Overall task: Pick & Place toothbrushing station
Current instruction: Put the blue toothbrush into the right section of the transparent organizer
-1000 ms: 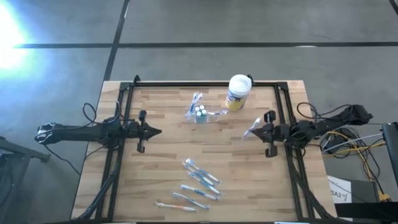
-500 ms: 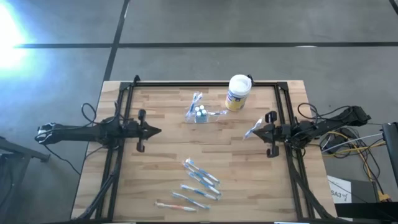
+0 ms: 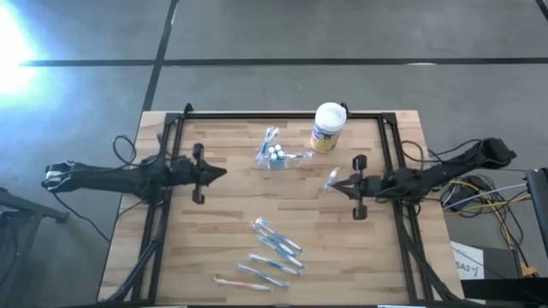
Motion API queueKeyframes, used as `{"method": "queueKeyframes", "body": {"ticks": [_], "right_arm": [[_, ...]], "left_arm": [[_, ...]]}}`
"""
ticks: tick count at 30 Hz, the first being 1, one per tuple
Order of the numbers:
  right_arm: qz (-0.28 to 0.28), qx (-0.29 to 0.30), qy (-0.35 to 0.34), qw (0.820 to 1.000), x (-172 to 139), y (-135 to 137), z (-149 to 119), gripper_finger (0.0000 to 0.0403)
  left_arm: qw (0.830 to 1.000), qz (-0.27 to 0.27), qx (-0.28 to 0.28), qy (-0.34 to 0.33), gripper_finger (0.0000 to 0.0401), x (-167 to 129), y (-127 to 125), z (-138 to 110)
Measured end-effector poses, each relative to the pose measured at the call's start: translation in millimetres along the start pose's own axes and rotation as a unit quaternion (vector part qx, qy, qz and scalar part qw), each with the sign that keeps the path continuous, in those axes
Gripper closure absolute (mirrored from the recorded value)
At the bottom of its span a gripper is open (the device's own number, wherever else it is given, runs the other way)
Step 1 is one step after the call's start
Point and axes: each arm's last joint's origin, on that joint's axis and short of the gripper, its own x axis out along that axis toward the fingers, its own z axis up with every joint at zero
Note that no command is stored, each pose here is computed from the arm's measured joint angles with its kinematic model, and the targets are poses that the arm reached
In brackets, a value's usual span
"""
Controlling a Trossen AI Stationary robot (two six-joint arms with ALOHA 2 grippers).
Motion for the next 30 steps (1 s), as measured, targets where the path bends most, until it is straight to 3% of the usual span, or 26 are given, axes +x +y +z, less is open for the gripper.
{"method": "queueKeyframes", "body": {"ticks": [11, 18, 27, 30], "right_arm": [[0.006, -0.043, 0.06, 0.997, 62, 19, 0, 0.0394], [0.003, -0.055, 0.084, 0.995, 87, 24, -6, 0.0394], [-0.003, -0.056, 0.088, 0.995, 99, 27, -5, 0.0394], [-0.024, -0.047, 0.089, 0.995, 97, 25, -4, 0.0394]], "left_arm": [[0.999, -0.023, 0.027, -0.002, 0.0354, 66, -2, 39], [0.993, -0.098, 0.068, -0.001, 0.0291, 112, -7, 53], [0.992, -0.114, 0.051, 0.025, 0.0229, 170, -9, 45], [0.987, -0.151, 0.04, 0.03, 0.0221, 182, -11, 42]]}}
